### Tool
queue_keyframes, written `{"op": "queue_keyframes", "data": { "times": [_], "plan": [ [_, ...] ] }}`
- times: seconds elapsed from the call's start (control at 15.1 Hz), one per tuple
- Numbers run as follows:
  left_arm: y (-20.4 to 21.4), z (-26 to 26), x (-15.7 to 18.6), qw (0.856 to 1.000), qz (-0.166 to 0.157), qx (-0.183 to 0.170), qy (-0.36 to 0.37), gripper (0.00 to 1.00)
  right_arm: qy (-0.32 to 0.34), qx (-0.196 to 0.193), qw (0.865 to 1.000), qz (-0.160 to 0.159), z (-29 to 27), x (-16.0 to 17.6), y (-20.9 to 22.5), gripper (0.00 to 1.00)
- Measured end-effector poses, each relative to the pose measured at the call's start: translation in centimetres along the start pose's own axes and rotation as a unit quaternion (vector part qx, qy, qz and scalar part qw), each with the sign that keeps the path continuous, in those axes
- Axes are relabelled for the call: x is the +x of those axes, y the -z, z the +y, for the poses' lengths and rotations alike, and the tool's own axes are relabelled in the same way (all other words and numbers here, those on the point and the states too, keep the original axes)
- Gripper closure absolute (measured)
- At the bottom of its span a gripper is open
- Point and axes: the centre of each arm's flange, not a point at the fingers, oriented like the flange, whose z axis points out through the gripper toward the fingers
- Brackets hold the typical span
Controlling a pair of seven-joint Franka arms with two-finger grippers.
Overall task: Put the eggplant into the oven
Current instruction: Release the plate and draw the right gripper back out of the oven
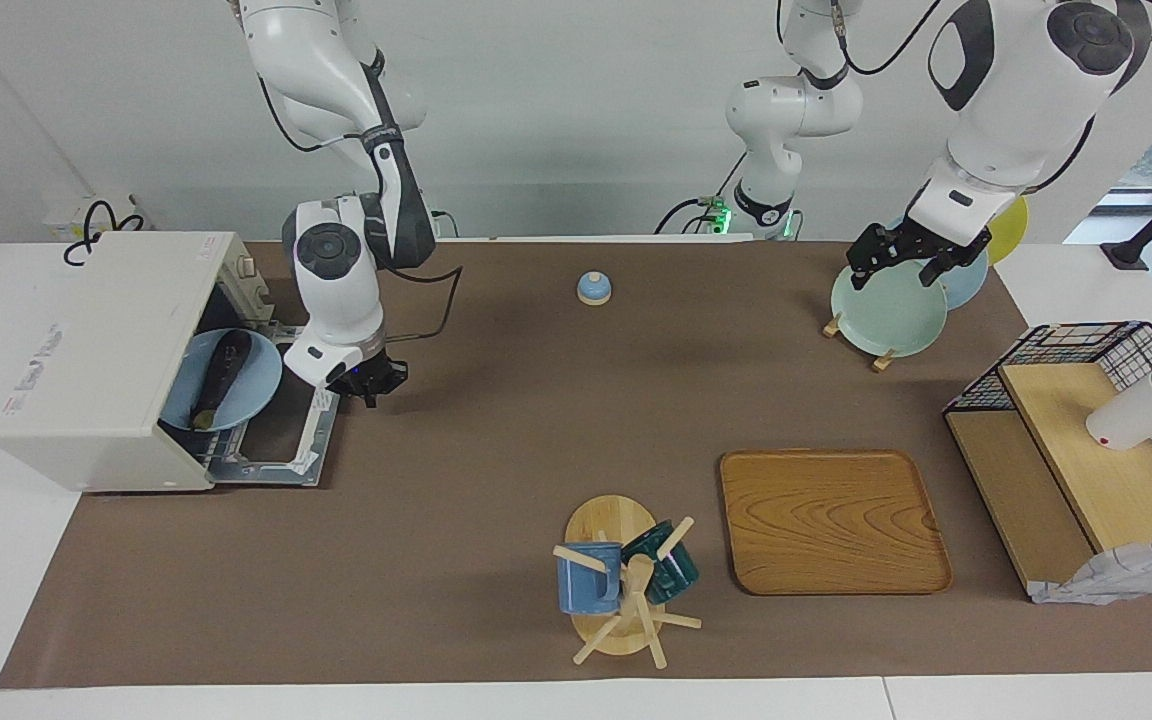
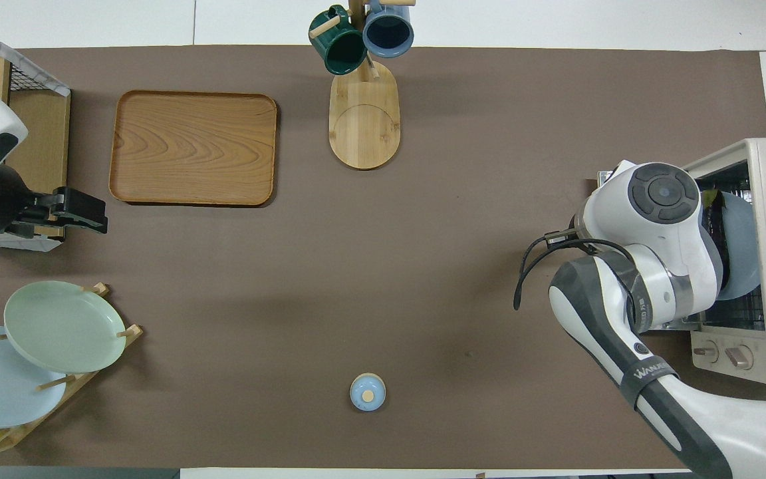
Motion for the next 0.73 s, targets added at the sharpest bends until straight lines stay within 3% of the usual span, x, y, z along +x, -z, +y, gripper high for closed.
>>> {"op": "queue_keyframes", "data": {
  "times": [0.33, 0.73],
  "plan": [
    [0.0, 0.0, 0.0, 1.000, 0.000, 0.000, 0.000, 0.00, 0.005, -0.007, 1.000, -0.005, 0.4, -0.5, -1.8, 0.99],
    [0.0, 0.0, 0.0, 1.000, 0.000, 0.000, 0.000, 0.00, 0.029, -0.044, 0.999, -0.015, 2.2, -0.8, -4.1, 0.99]
  ]
}}
